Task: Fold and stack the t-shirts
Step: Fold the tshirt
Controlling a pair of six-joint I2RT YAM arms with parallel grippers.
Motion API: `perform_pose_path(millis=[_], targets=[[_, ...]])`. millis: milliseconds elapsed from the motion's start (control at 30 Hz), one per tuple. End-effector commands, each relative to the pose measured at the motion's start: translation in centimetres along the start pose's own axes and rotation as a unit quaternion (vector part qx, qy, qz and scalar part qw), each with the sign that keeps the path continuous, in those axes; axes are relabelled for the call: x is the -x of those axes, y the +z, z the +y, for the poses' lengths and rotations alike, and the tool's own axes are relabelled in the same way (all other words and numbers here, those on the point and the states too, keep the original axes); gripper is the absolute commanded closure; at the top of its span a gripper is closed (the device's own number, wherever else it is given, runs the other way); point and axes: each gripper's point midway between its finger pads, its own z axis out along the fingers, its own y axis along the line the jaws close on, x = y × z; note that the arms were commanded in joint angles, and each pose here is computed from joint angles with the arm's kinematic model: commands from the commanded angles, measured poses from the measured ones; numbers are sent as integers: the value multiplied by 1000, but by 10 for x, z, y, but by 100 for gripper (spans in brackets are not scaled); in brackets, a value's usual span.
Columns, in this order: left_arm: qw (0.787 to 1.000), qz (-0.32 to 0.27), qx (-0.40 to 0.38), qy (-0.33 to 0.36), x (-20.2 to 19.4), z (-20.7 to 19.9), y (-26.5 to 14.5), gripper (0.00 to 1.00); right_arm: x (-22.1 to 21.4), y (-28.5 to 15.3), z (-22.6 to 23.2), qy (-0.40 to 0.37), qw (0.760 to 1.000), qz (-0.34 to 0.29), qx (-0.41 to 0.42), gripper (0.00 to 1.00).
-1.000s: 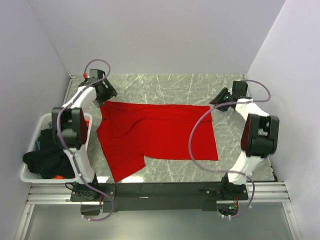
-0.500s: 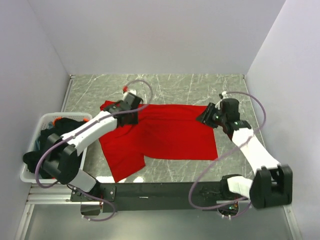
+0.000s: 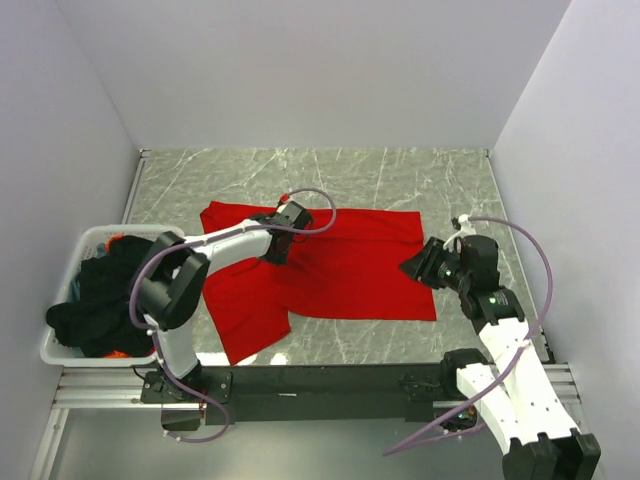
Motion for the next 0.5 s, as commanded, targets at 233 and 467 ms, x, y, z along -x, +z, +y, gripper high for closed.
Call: perform_pose_path(millis=[233,467], targets=[[999,-25,18,27,29,-7,21,86,-21,-4,-13,4,1000,10,-12,57],[998,-28,45,25,40,3,28,80,-24,0,-16,6,1000,15,-14,57]])
